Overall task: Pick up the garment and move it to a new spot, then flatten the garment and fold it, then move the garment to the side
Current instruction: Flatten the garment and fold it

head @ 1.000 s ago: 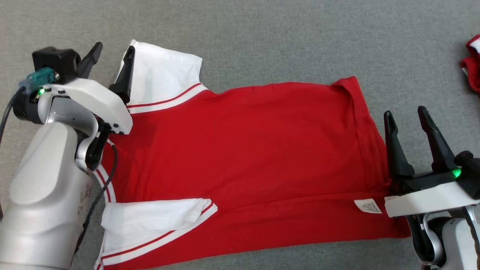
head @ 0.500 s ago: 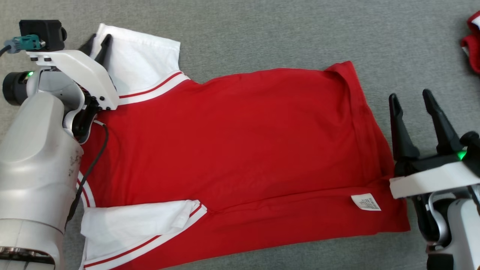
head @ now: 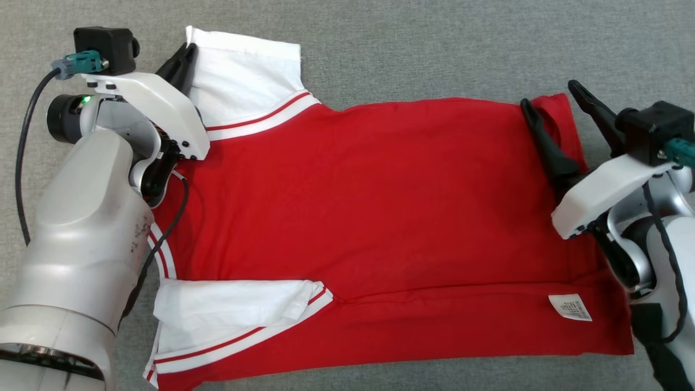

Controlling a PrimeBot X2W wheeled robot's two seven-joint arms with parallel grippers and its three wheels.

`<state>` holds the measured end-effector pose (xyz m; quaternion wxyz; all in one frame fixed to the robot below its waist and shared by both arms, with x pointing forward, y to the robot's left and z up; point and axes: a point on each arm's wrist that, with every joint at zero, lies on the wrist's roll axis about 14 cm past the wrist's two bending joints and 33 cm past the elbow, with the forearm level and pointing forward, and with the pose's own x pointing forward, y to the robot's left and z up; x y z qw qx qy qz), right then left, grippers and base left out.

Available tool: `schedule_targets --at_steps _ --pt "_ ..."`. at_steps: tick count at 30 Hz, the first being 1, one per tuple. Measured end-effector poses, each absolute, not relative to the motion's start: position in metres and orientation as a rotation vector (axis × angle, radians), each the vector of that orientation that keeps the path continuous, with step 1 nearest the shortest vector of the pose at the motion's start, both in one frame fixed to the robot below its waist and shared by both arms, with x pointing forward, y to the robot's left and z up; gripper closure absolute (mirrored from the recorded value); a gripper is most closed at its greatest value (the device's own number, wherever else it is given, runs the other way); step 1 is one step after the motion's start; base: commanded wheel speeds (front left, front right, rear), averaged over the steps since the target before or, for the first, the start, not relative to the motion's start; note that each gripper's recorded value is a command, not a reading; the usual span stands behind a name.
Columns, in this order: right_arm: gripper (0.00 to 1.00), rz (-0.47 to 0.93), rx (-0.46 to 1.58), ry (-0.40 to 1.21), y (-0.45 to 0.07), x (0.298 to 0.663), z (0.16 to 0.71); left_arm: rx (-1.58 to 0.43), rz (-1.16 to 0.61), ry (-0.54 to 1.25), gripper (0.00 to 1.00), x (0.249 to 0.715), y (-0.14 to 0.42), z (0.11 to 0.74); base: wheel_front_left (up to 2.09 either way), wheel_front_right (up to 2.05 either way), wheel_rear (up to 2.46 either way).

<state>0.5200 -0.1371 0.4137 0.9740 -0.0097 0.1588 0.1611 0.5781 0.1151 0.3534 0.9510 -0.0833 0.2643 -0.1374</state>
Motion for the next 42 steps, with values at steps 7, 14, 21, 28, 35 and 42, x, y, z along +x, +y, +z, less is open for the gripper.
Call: schedule_targets --at_steps 7,14,21,28,35,42 --pt "0.41 0.289 -0.055 0.461 -0.157 0.522 0.391 -0.182 -0.288 0.499 1.00 0.577 0.113 0.359 0.00 0.00 0.00" --pt "1.00 0.256 0.015 0.487 -0.164 0.522 0.391 -0.180 -0.292 0.428 1.00 0.582 0.118 0.374 0.00 0.00 0.00" --pt "1.00 0.208 0.074 0.432 -0.177 0.524 0.411 -0.176 -0.301 0.298 1.00 0.589 0.123 0.411 0.00 0.00 0.00" --pt "1.00 0.182 0.136 0.385 -0.180 0.517 0.429 -0.179 -0.332 0.166 1.00 0.588 0.122 0.456 0.00 0.00 0.00" --pt "1.00 0.151 0.315 0.352 -0.177 0.501 0.437 -0.238 -0.333 0.092 1.00 0.559 0.125 0.472 0.00 0.00 0.00" --pt "1.00 0.122 0.521 0.319 -0.178 0.478 0.448 -0.299 -0.327 0.024 1.00 0.510 0.129 0.494 0.00 0.00 0.00"
